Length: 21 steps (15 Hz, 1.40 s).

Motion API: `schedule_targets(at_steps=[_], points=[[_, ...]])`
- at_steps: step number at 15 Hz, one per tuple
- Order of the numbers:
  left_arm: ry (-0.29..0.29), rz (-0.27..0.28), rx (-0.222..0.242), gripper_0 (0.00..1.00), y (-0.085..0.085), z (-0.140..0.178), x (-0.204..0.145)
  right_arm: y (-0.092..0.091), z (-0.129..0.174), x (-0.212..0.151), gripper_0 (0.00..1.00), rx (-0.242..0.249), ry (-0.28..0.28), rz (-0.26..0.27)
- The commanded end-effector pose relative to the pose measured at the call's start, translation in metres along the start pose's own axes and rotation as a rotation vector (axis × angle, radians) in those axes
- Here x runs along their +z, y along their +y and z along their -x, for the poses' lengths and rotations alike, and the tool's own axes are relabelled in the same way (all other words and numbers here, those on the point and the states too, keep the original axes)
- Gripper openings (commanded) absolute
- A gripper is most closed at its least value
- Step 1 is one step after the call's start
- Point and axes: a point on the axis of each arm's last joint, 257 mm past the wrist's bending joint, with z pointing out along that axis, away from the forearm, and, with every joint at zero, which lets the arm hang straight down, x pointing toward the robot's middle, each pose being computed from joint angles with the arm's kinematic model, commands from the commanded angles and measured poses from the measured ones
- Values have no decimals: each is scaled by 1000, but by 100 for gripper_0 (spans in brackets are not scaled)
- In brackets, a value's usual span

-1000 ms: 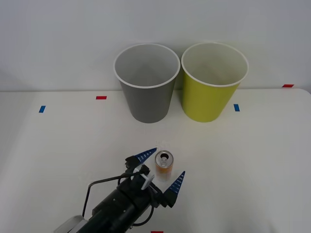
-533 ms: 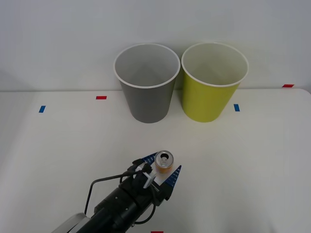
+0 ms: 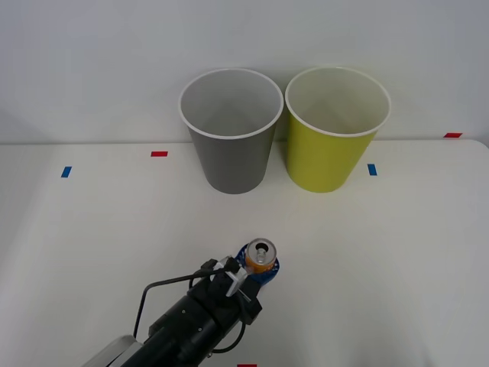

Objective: Put cans in the gray bin and PET bottles in the light green bin.

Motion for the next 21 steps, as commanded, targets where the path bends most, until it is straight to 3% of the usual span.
schedule_targets(at_steps=[1, 7, 11, 14, 21], points=[[7, 1, -5, 4, -1, -2, 1, 0, 0, 0, 100, 0, 0, 0], [113, 11, 10, 2, 18, 36, -4, 0, 0, 0, 100, 0, 0, 0], [202, 57, 9, 2, 45, 83, -20, 0, 0, 0, 100, 0, 0, 0], [241, 71, -52, 2, 60, 122, -37, 0, 0, 0, 100, 0, 0, 0], [223, 104, -10, 1, 121, 197, -48, 0, 0, 0, 100, 0, 0, 0]])
